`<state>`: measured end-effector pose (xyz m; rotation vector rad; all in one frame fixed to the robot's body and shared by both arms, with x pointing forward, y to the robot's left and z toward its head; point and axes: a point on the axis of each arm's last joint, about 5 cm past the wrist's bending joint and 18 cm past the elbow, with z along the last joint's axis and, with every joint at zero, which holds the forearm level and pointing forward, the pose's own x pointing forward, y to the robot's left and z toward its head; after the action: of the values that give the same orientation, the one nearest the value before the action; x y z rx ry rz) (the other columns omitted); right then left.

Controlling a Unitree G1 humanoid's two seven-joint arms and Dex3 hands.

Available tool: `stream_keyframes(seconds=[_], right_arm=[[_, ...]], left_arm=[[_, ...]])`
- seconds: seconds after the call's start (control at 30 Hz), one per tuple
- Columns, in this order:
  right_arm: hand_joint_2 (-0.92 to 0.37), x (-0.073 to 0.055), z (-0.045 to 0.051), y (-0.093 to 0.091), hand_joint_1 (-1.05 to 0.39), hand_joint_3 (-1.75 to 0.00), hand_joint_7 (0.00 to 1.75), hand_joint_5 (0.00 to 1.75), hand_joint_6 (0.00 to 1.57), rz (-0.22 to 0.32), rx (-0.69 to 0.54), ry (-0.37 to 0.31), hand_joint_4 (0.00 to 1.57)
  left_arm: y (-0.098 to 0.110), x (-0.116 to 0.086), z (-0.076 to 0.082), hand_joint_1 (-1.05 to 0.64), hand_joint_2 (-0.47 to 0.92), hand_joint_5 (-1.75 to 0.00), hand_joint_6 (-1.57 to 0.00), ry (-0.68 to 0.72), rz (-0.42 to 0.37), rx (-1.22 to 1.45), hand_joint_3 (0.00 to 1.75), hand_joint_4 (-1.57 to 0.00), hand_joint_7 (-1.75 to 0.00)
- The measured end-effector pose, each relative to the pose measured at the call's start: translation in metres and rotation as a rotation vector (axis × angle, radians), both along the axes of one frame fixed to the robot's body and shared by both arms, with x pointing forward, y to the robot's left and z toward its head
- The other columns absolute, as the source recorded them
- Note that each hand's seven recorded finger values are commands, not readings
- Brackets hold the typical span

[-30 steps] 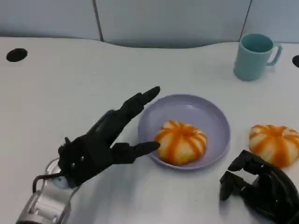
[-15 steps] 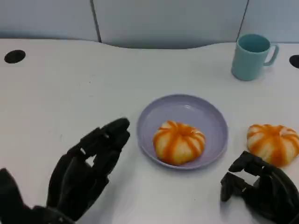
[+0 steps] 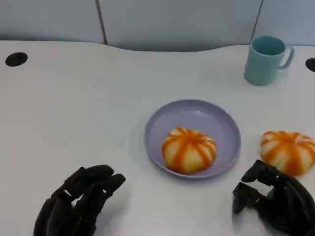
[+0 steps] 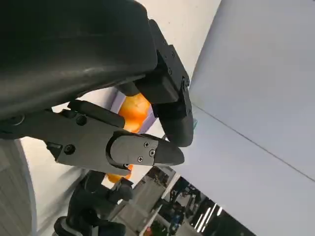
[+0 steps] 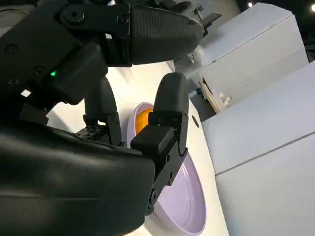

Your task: Grasp the bread from the table and place it into the plate.

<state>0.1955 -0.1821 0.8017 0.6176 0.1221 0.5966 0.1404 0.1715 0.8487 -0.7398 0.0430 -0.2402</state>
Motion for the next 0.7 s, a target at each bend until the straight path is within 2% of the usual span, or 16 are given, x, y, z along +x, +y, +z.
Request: stream_keyframes(seconds=[0.17,0.5,0.7], right_arm=[[-0.47,-0.0005,-0.0002,-0.0005,-0.34,-1.04,1.07,1.60,0.70,-0.004,-0.006,-0.007,0.62],[-0.43,0.0043,-0.0020,-0.0045,-0.30,-1.02,0.98,1.52,0.75,0.003,-0.002,0.009,0.69],[-0.46,0.0061,-0.0037,-0.0047,-0.30,-1.02,0.96,1.52,0.77,0.008,0.008,0.000,0.69]], left_arm=[[0.0028,-0.0017,-0.0034,-0.52,0.92,-1.46,-0.61,0.020,0.006,-0.007,0.18,-0.62,-1.24],[0.0027,-0.0011,-0.0053,-0.52,0.92,-1.47,-0.59,0.030,0.020,-0.010,0.22,-0.63,-1.26],[0.0042,0.0001,-0.0053,-0.50,0.92,-1.43,-0.57,0.029,0.028,-0.011,0.22,-0.62,-1.26]])
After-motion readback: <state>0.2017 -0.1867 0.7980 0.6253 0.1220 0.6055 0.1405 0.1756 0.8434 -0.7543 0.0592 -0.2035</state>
